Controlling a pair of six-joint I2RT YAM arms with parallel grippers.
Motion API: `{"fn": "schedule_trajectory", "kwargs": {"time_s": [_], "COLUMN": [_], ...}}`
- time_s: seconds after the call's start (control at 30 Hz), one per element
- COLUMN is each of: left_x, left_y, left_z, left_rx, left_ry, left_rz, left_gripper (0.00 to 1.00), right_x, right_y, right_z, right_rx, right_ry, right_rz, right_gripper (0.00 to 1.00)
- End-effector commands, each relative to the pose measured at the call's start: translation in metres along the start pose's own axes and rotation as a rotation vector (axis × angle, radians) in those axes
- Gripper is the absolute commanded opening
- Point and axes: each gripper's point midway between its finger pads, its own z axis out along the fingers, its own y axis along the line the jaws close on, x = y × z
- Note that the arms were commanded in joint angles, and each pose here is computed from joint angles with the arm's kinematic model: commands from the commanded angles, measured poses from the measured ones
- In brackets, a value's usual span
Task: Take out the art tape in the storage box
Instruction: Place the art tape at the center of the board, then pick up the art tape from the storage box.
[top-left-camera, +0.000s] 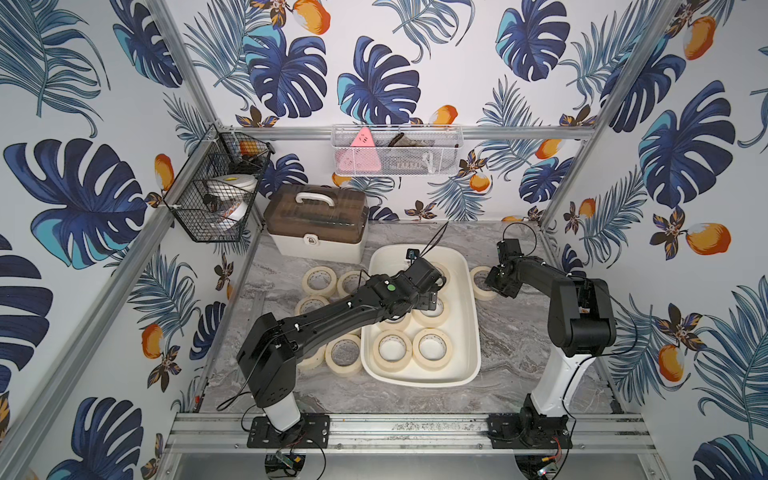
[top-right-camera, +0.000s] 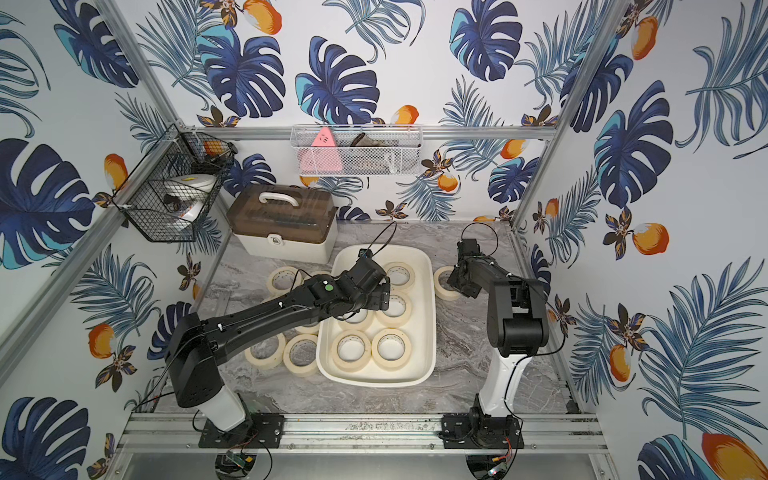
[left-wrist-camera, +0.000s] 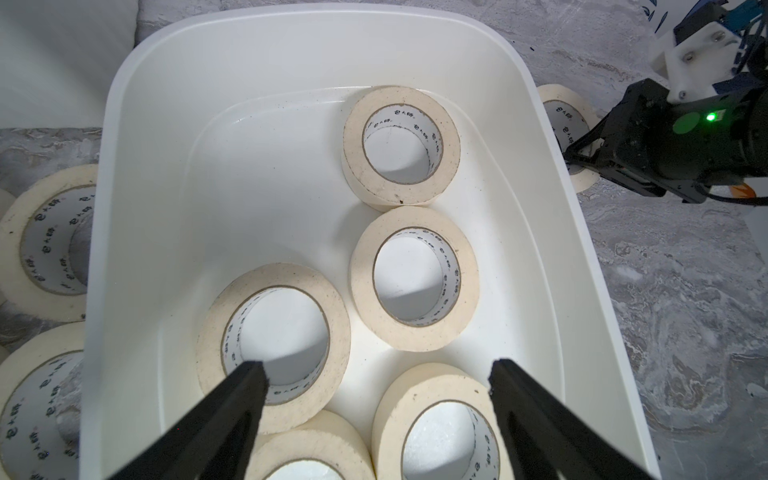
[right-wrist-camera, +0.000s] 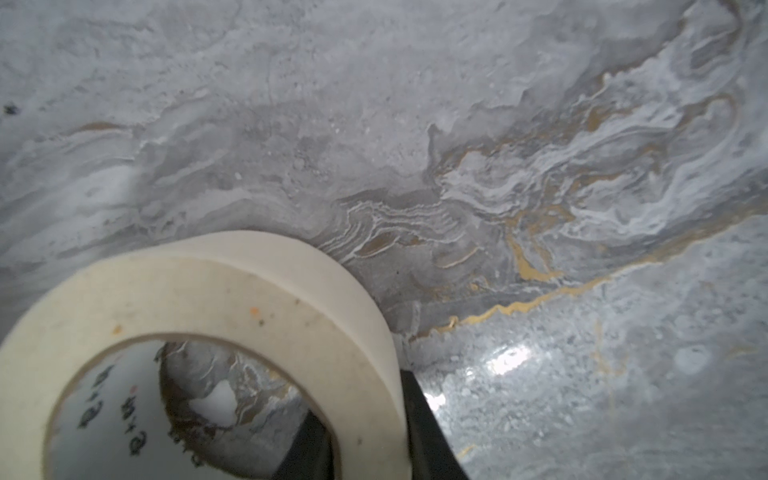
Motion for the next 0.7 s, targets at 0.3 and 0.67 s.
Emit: {"fn": "schedule_trajectory", "kwargs": {"time_s": [0.3,0.67], "left_x": [-0.006,-0.02], "left_y": [0.008,0.014], "left_z": [0.022,0.062], "left_rx": [-0.019,-0.028], "left_ry": [0.006,-0.013], "left_rz": [-0.043,-0.099], "left_gripper": [0.92,0.91], "right_x": [-0.003,-0.005], "right_y": [0.007,0.014], "right_z": [-0.019,-0.082], "right_rx": [-0.04,-0.154], "right_ry": [-0.006,-0.042], "right_rz": [0.0,-0.002], "right_gripper": [0.51,0.57]}}
